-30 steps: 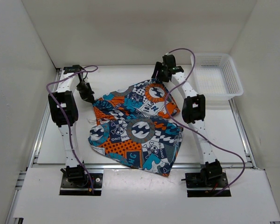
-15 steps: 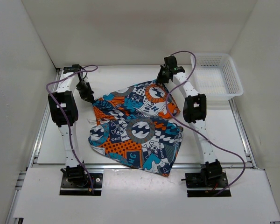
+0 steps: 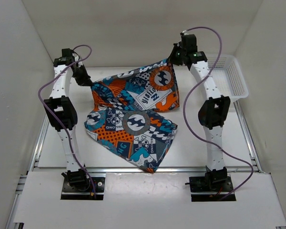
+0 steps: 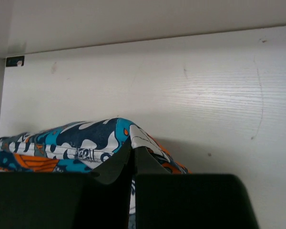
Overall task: Fold and stack the shorts
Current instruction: Fold the shorts
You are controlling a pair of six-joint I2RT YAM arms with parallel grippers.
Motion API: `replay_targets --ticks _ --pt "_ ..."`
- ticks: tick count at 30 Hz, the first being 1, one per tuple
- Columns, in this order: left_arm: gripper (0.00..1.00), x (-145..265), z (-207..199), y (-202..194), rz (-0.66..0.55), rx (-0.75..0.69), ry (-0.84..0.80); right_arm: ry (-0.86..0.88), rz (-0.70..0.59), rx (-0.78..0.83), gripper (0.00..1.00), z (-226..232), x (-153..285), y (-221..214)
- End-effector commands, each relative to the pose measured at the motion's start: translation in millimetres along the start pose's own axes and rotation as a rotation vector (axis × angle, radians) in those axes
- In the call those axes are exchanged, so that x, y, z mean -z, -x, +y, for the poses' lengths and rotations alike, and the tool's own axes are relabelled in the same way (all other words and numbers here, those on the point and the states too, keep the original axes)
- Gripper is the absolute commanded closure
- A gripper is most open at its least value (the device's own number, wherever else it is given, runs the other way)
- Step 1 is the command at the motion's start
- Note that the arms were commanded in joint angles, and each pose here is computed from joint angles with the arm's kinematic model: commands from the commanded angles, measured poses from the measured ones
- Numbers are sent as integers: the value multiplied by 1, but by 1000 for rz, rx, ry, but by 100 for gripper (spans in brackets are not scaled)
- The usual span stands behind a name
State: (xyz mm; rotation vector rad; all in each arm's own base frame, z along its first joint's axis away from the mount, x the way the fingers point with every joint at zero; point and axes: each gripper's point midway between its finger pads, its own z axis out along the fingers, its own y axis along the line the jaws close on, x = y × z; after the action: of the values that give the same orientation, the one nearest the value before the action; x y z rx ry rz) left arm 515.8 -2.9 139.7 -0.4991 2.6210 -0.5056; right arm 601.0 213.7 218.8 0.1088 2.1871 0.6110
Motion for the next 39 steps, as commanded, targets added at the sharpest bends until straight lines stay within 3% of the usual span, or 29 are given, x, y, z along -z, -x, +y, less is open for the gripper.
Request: replay_targets --ticks 1,5,6,9,12,13,15,16,19,25,29,33,34,35,37,39 --pt "90 51 -21 8 -85 -29 -48 24 -84 92 100 13 54 36" --pt "90 59 -18 -11 -71 -24 -43 40 -63 164 100 32 102 22" --pt "90 62 -16 -15 -69 -30 -33 30 -1 171 100 29 102 -5" --pt "90 72 -13 -29 -71 -30 -23 37 7 213 100 48 150 -29" --pt "90 82 -10 -42 -71 -37 -13 47 36 248 100 57 205 -77" --pt "90 85 -8 -45 -73 -36 -3 44 115 272 100 54 205 -118" --pt "90 97 0 -51 -93 -13 12 65 109 297 100 63 238 -140" --pt "90 100 -1 -53 -102 -17 9 52 175 340 100 60 244 -177" --pt "90 116 10 -65 -128 23 30 116 190 366 100 80 283 -218" --pt "90 130 41 -107 -135 122 128 208 350 482 100 98 324 -327" --pt "90 131 58 -151 -109 206 185 134 487 578 100 74 326 -400" --pt "88 141 78 -192 -129 316 279 182 570 667 100 76 351 -455" --pt "79 145 82 -200 -149 336 285 185 585 681 97 76 353 -465" --pt "33 147 82 -203 -157 349 281 171 609 716 84 72 353 -476" --pt "0 148 82 -205 -160 348 280 111 614 744 73 66 357 -477" --pt "0 150 79 -200 -173 330 264 51 573 746 49 60 356 -467"
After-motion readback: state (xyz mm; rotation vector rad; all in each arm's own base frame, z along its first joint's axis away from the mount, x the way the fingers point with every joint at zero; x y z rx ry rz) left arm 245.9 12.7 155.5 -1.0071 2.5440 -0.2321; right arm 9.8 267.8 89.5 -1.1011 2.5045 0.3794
